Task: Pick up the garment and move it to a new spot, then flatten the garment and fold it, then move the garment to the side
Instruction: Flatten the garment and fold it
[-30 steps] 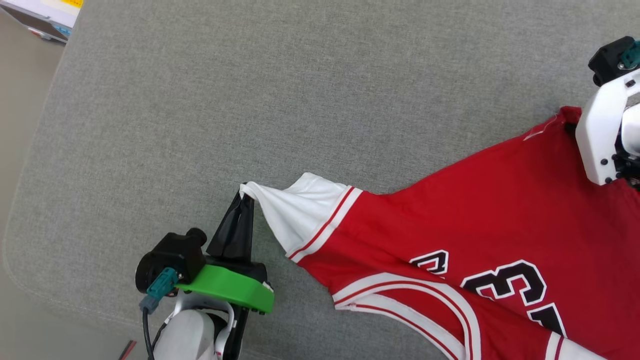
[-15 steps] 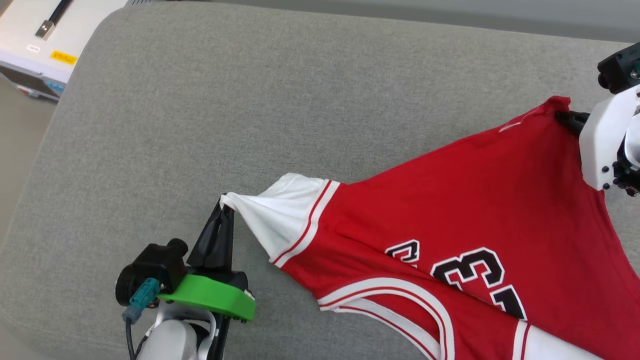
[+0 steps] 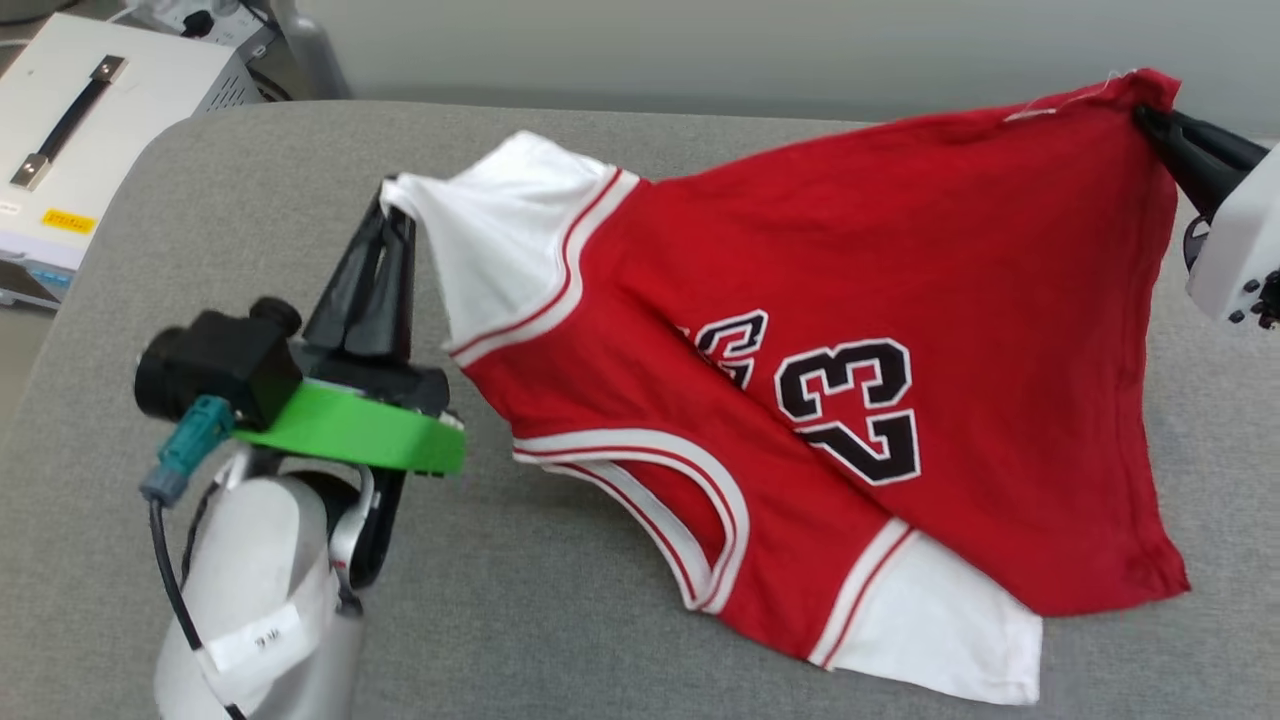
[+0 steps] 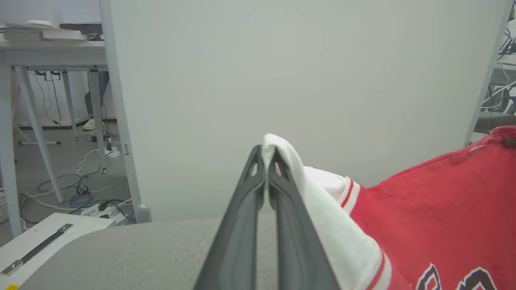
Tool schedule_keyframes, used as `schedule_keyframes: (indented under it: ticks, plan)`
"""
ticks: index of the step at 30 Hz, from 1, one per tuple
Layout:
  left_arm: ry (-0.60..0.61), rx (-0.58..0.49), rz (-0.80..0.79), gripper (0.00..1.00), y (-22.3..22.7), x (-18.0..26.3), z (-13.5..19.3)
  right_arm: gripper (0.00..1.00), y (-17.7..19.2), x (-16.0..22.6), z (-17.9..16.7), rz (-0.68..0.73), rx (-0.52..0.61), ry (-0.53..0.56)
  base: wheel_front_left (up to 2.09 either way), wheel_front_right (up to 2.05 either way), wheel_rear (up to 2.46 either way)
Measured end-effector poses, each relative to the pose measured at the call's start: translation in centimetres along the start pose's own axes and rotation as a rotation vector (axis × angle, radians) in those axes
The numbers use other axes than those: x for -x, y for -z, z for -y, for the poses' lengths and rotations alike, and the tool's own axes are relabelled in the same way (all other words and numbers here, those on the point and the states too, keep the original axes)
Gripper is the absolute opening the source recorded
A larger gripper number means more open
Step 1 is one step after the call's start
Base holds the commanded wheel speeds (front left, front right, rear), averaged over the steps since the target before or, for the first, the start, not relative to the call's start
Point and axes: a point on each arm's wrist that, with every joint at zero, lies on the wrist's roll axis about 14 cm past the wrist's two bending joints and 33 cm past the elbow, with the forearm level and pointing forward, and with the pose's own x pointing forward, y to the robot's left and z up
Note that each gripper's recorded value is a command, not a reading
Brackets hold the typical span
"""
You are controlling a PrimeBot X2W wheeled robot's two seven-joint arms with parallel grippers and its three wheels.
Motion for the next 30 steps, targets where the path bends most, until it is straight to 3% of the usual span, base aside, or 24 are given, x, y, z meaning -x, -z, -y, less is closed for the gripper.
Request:
schedule_keyframes:
  ticks: [7,13,30]
  plan:
    - [0.092,-0.023,0.175,0.0,-6.8,-4.8,1.8,0.0,-4.8,1.8,0.8,0.153,0.0,0.039,0.0,0.0,0.0]
    - [0.135,-0.048,0.279,0.0,-10.7,-8.5,2.3,0.0,-8.0,1.0,1.4,0.247,0.022,0.055,0.0,0.0,0.0]
    - [0.218,-0.174,0.394,0.0,-14.1,-22.1,1.9,0.0,-16.5,-7.1,7.5,0.409,0.104,0.187,0.0,0.0,0.0]
